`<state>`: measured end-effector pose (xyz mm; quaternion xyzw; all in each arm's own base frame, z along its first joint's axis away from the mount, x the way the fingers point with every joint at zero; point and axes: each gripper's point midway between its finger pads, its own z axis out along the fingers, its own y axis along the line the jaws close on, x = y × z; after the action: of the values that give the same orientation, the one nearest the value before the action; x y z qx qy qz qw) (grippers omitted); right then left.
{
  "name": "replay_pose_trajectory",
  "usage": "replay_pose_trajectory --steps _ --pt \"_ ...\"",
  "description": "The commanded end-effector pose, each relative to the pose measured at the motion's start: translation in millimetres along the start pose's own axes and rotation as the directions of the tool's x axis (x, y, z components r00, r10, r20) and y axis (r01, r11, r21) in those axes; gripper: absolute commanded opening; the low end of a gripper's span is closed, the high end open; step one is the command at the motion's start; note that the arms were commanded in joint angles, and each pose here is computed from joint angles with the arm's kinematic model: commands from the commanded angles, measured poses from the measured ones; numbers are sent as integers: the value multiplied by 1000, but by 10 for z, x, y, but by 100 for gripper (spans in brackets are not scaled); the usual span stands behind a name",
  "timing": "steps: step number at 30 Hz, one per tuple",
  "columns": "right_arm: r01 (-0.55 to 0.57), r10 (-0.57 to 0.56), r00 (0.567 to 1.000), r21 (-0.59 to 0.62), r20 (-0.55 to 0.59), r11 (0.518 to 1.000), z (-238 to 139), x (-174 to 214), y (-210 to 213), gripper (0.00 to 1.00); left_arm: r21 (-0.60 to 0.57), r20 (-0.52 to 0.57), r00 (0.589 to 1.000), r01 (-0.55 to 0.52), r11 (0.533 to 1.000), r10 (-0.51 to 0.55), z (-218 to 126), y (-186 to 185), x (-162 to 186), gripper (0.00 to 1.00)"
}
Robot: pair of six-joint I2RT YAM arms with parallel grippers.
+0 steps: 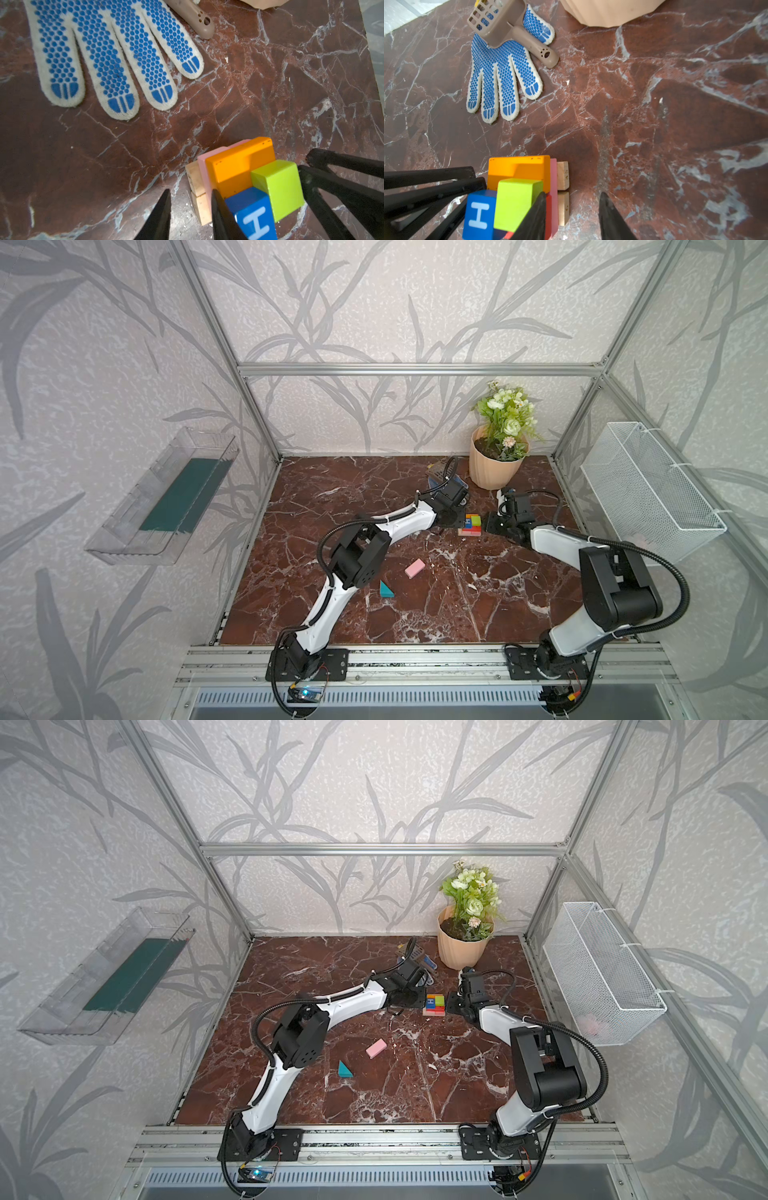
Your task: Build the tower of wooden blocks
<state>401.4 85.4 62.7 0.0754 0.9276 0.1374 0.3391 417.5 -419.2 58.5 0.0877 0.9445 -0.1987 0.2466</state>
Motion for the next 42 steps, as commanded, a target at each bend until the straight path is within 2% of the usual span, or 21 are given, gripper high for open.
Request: replay_pose_trajectory --steps 1,8,14,18,27,42 --pt "-2 2 999 18 50 1000 -73 -87 -10 44 -39 10 1000 -13 999 13 -35 55 -59 36" --pt "-50 48 993 16 110 999 -4 -353 -86 43 -56 40 999 -19 998 22 -308 85 -74 37" --pt "-23 26 995 -33 100 999 161 -521 26 41 -27 46 999 -12 1000 13 -512 45 96 39" --pt "-18 20 999 -42 48 999 306 -496 50 39 1 28 1000 -1 1000 1 -535 11 236 39" --pt "16 -17 1000 -84 -5 996 405 -442 183 36 20 28 1000 6 1000 -6 -536 -12 265 39" --pt "87 -88 996 -91 0 992 350 -346 320 31 19 33 999 1 1000 -2 -504 -31 228 39"
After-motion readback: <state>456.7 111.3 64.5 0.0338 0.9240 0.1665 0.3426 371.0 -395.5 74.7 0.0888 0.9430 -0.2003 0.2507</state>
